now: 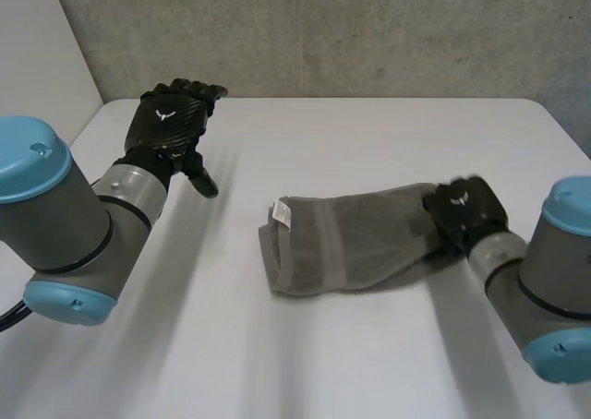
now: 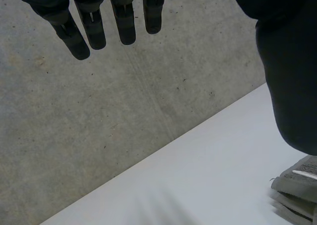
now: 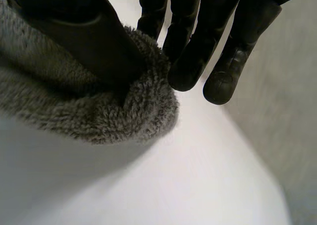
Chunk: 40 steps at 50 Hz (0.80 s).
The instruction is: Fold the towel.
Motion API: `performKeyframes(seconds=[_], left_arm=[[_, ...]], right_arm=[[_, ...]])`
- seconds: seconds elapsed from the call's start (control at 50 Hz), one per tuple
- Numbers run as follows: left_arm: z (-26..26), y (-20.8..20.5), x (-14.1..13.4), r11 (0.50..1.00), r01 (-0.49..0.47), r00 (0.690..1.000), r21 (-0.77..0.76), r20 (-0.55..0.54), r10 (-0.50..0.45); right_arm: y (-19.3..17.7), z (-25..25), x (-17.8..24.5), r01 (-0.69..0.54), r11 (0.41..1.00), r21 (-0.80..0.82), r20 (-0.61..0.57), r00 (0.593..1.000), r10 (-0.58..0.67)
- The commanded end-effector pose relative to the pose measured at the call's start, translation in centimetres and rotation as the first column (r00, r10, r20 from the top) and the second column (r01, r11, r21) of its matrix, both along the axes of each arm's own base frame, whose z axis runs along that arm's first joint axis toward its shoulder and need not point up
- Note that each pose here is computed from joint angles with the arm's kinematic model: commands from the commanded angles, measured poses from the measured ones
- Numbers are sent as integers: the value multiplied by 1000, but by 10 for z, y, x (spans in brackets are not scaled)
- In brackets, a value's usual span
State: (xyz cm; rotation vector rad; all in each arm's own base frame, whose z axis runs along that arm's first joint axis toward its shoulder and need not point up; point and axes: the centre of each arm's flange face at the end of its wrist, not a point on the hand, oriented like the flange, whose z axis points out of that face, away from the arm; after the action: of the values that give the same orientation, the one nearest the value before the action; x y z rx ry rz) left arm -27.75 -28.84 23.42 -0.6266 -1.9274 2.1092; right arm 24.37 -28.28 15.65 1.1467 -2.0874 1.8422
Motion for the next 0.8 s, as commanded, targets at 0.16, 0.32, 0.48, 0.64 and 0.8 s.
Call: performKeyframes(seconds=[0.16,0.32,0.48,0.64,0.8], left_arm=[[15,2,2,999,-5,1000,-35,-21,4],[17,4,0,1000,5,998,-28,-55,-6],[28,2,-6,998,16,995,-58,-102,-21],[21,12,-34,994,92,984,-51,-151,-99],[-36,34,-77,972,214,971,100,-129,-201]], right_arm=[[102,-7,143,-574,810,-122,-210,813,544],[111,-38,147,-601,799,-11,-232,779,582],[102,39,132,-474,879,-47,180,862,474],[58,65,83,-280,959,49,458,859,228],[19,28,51,-143,954,262,482,876,0]])
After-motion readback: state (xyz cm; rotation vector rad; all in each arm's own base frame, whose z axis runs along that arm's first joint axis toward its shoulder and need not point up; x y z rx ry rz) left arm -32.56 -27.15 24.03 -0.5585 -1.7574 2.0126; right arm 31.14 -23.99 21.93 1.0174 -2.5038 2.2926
